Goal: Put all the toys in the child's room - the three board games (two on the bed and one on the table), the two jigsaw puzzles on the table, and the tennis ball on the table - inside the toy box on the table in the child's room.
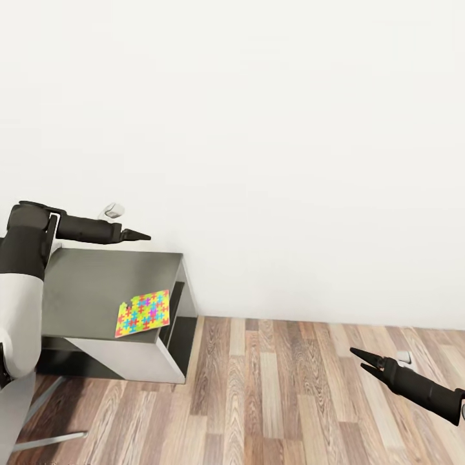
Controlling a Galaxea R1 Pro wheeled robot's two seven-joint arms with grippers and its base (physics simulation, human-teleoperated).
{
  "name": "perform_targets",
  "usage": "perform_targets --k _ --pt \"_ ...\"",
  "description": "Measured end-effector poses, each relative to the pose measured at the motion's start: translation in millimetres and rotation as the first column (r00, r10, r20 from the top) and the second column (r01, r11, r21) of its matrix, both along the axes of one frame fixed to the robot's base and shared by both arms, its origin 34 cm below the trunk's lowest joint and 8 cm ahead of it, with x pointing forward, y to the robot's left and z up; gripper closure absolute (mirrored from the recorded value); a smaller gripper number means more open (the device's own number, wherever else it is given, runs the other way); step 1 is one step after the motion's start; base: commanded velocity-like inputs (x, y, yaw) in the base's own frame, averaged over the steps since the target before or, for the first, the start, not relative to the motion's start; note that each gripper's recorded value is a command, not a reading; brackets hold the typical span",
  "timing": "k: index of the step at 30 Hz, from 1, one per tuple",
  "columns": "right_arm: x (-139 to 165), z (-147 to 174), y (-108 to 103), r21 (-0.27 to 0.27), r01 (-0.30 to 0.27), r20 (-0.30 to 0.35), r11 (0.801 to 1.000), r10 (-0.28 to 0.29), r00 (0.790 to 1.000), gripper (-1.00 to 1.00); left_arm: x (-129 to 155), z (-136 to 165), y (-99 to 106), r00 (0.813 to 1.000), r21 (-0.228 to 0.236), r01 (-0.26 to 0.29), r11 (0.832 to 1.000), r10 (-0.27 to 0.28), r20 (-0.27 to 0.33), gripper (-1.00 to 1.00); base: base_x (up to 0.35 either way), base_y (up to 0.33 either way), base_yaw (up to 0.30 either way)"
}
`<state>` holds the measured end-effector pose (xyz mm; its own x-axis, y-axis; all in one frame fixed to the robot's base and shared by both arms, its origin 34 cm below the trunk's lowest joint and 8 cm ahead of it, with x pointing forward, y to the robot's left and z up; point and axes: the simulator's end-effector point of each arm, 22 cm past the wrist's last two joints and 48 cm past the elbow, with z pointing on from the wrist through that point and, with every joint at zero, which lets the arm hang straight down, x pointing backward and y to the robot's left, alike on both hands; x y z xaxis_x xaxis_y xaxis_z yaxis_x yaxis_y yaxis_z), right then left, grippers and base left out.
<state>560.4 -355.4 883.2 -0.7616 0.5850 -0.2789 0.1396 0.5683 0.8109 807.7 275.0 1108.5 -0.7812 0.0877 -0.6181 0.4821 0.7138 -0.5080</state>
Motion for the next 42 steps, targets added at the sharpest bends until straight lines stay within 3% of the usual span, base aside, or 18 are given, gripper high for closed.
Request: perform_targets --k 22,42 --pt "1.5 4.6 -0.9 0.006 0.003 0.010 1.000 -0.003 1.000 -1.00 -0.5 3.3 1.8 1.000 0.004 -0.001 1.000 0.001 0.005 -1.00 0.000 0.000 0.012" --pt "5.8 20.8 0.7 0.008 -0.002 0.049 1.000 0.002 0.999 -1.00 -4.2 24.3 0.1 0.999 0.003 0.001 1.000 -0.001 0.036 -1.00 0.000 0.000 0.000"
